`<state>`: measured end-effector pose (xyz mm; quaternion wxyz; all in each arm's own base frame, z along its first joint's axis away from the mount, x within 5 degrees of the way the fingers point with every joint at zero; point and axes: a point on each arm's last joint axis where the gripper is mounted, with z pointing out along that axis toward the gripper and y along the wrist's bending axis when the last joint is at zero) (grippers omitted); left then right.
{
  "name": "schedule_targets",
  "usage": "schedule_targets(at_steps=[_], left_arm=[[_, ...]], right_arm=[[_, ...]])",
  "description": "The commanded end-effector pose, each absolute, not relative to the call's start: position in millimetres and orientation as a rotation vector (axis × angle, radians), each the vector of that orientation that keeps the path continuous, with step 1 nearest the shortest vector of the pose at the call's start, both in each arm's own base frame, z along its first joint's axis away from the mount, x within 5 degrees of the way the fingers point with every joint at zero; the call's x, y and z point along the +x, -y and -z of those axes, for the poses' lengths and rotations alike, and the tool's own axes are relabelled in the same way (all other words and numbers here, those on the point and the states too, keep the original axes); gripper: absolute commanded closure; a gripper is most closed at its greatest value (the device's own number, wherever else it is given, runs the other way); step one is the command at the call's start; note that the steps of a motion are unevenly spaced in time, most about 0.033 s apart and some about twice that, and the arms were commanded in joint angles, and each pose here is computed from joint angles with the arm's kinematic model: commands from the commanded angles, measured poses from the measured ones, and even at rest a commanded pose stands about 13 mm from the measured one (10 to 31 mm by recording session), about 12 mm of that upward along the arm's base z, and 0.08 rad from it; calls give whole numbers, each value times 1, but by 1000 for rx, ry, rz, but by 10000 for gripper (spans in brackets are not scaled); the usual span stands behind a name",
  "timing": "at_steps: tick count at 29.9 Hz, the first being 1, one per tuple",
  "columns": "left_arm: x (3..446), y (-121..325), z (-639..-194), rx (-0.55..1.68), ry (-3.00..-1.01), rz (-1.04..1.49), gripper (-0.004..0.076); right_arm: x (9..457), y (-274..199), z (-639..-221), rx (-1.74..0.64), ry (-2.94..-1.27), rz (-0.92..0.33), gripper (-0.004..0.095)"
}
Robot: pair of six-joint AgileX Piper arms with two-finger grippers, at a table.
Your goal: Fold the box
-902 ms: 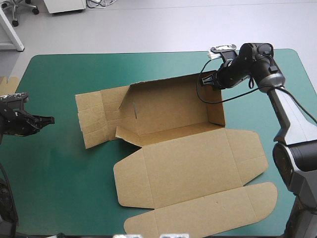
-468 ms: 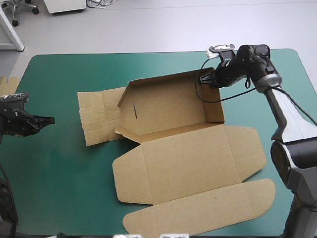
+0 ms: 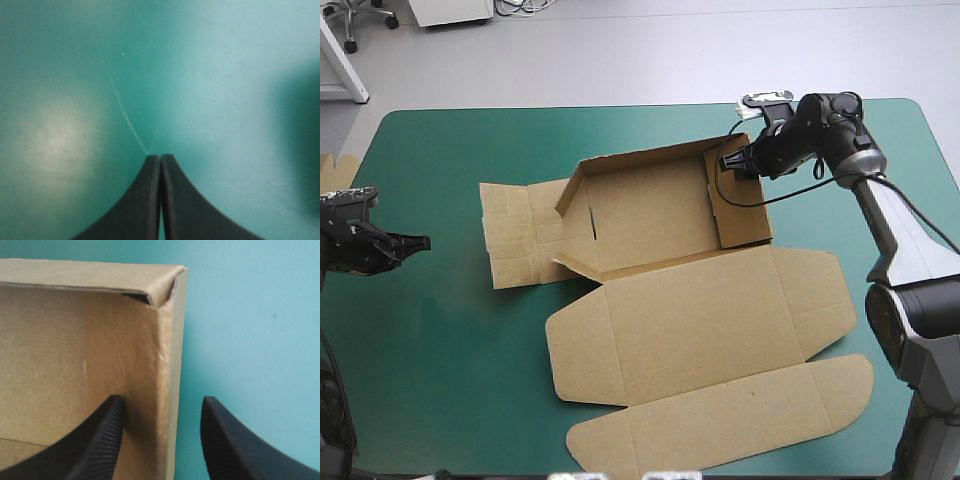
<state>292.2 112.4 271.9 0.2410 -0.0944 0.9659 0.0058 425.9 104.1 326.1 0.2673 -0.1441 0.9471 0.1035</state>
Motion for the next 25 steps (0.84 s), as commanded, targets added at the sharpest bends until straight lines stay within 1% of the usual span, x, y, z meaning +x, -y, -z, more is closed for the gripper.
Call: schedule_targets(at_steps=[1,7,12,19,22,25], left_arm=[[294,-113,-294,-256,-2543,-43,734],[294,-113,-294,-251,-2538,-47,734],[294,-113,-294,-251,-2538,-47,734],[294,-113,-294,-246,-2539,-49,734],[294,-113,-294,-246,-2539,-49,734],[294,-114,-294,-244,-2540,-52,734]], right_arm=[[409,-98,-374,-391,-2408,-269,449],[382,-93,-410,-401,-2346,-268,449],[350,-87,-437,-420,-2335,-267,449],[308,-78,-473,-398,-2196,-257,449],[290,-73,-473,-378,-2146,-254,449],[273,-71,-456,-367,-2155,-262,449]])
